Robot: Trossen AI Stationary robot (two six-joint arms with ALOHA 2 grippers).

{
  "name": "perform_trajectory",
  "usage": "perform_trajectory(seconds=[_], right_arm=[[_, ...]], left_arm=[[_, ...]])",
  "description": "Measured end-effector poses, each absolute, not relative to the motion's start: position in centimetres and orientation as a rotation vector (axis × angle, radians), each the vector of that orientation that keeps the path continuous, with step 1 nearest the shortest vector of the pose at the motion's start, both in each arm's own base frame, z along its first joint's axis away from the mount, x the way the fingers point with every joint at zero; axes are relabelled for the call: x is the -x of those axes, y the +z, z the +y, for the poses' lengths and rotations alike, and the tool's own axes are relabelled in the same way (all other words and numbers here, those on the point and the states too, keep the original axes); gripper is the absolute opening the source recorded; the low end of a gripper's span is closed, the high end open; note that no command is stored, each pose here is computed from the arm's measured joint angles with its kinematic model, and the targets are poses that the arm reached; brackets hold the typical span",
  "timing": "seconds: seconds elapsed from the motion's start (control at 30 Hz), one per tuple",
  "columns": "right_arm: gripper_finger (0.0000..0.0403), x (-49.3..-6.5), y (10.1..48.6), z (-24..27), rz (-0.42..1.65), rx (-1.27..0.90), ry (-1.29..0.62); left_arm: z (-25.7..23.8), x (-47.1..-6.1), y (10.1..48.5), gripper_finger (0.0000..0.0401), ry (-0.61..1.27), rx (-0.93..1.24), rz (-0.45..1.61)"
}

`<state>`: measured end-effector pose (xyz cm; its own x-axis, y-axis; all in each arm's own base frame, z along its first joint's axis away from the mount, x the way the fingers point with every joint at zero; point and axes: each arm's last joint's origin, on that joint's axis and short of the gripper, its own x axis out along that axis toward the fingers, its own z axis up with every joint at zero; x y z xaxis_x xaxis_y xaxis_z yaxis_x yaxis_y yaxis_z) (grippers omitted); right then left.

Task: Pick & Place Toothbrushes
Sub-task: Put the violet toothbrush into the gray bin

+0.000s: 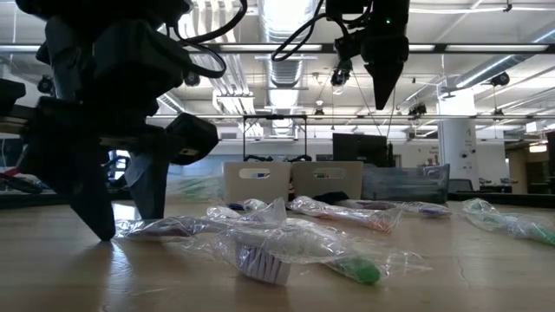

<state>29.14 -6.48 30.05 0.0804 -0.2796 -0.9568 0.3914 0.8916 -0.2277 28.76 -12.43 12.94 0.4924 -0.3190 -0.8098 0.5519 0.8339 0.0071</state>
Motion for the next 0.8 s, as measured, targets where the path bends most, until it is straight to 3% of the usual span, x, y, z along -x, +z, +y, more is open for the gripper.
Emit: perform_trajectory(seconds=[0.6,0.8], right_arm=[[0.0042,-29.14,30.05,-6.48,1.406,-0.090,-0.497],[0.0034,-29.14,30.05,-6.48,1.406,-0.090,-0.497]], left_arm=[[-12.91,-28.33,13.04,0.0032,-0.626,-0.342,0.896],[-13.10,-27.94,13.35,0.0028,-0.653,-0.342,0.909]])
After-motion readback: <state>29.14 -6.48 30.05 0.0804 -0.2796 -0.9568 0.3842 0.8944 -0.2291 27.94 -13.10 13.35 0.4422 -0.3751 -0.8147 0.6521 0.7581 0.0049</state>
